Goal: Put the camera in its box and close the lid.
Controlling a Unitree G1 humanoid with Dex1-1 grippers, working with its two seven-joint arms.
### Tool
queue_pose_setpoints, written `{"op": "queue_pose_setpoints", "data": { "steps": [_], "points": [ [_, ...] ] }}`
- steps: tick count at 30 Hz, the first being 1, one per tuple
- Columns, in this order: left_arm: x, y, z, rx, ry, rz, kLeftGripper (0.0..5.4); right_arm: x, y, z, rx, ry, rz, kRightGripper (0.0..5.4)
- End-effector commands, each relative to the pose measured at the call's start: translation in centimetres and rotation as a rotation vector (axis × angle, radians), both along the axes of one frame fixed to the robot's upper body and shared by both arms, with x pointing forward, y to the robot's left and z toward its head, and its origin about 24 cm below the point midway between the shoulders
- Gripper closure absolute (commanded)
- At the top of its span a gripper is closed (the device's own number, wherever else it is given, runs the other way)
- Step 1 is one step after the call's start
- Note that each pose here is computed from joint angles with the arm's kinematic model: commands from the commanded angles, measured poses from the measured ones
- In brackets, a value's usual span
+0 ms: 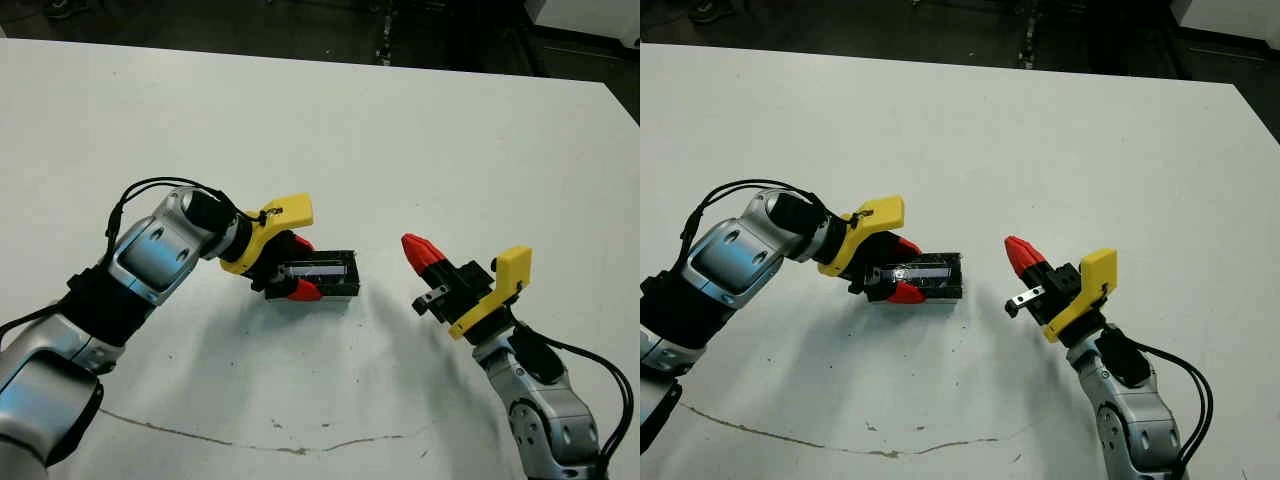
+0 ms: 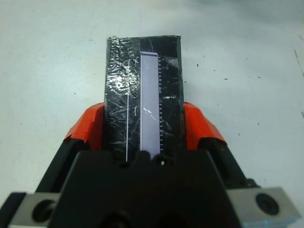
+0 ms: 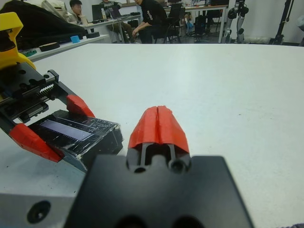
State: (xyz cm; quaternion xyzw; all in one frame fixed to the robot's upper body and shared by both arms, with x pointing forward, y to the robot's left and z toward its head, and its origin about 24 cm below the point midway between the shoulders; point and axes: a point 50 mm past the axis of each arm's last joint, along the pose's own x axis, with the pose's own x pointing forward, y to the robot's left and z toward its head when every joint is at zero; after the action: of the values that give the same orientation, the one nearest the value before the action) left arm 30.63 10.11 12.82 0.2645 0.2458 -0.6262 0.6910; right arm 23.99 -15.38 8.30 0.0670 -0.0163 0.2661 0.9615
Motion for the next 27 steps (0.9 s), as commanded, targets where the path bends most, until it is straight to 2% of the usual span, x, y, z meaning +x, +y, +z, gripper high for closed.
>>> {"op": "queue_pose_setpoints", "data": {
  "steps": [1, 6, 12, 21, 27],
  "points": [
    [-1.41, -2.41, -1.06, -0.033, 0.088, -0.113, 2.25, -0.15, -0.45, -0.14, -0.009, 0.008, -0.017, 5.4],
    [-1.67, -2.43, -1.13, -0.015, 0.103, -0.052, 2.25, -0.16, -0.49, -0.13, -0.018, 0.002, -0.017, 5.4],
    [-1.8, -2.59, -1.16, -0.016, 0.001, -0.111, 1.33, -0.18, -0.49, -0.18, -0.016, 0.011, -0.018, 5.4],
    [-1.81, -2.56, -1.39, -0.007, 0.026, -0.091, 0.01, -0.17, -0.43, -0.13, -0.011, 0.013, -0.01, 5.4],
    [-1.78, -2.42, -1.44, -0.001, 0.03, -0.087, 0.01, -0.18, -0.42, -0.09, -0.016, 0.012, -0.014, 5.4]
  ]
}}
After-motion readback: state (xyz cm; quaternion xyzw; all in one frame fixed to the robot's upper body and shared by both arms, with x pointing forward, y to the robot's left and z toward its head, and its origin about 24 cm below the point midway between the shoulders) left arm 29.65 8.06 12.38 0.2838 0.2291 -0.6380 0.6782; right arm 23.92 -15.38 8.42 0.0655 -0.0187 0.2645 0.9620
